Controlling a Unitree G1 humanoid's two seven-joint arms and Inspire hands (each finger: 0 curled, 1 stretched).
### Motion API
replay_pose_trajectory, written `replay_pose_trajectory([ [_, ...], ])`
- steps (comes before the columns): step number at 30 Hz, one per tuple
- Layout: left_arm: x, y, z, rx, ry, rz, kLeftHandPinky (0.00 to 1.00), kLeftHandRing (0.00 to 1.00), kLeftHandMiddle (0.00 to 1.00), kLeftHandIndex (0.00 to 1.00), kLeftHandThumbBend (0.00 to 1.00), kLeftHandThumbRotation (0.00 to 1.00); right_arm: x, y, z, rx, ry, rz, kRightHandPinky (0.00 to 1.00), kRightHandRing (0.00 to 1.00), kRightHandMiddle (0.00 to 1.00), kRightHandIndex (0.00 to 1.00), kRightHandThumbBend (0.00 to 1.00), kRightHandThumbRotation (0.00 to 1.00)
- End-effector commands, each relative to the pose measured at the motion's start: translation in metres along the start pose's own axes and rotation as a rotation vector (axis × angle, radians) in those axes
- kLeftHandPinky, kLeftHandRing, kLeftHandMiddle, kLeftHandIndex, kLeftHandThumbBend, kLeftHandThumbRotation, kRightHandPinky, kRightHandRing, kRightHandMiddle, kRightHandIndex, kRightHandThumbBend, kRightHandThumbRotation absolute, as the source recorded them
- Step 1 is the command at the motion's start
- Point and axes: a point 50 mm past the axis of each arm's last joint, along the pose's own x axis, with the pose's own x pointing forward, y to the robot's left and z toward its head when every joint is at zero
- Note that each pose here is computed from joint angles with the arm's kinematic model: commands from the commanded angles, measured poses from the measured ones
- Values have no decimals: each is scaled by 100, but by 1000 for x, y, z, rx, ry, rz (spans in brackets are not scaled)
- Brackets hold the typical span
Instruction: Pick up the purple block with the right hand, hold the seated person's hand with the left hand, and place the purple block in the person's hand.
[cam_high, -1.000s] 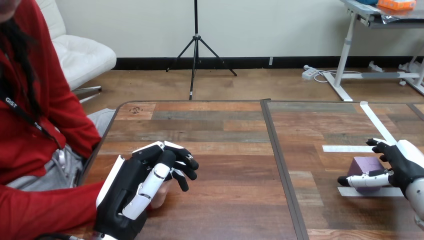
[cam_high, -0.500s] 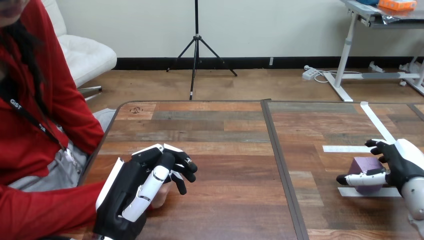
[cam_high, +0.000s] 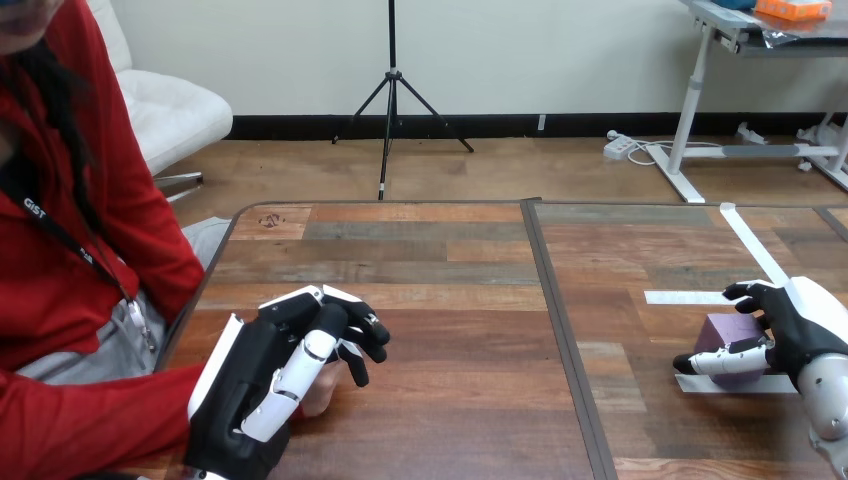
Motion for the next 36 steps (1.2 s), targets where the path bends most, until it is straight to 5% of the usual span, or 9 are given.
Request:
replay_pose_trajectory([
  [1,17,6,11,32,-85,8,29,47,51,48,47,69,6,3,20,11,-32,21,68,80,82,82,99,17],
  [16,16,6,11,28,-85,21,29,45,51,48,47,69,8,-2,22,-42,-29,61,70,81,83,81,97,4],
  [36,17,6,11,34,-88,19,29,46,51,48,47,70,10,-12,24,-138,-39,139,64,62,75,73,92,0],
])
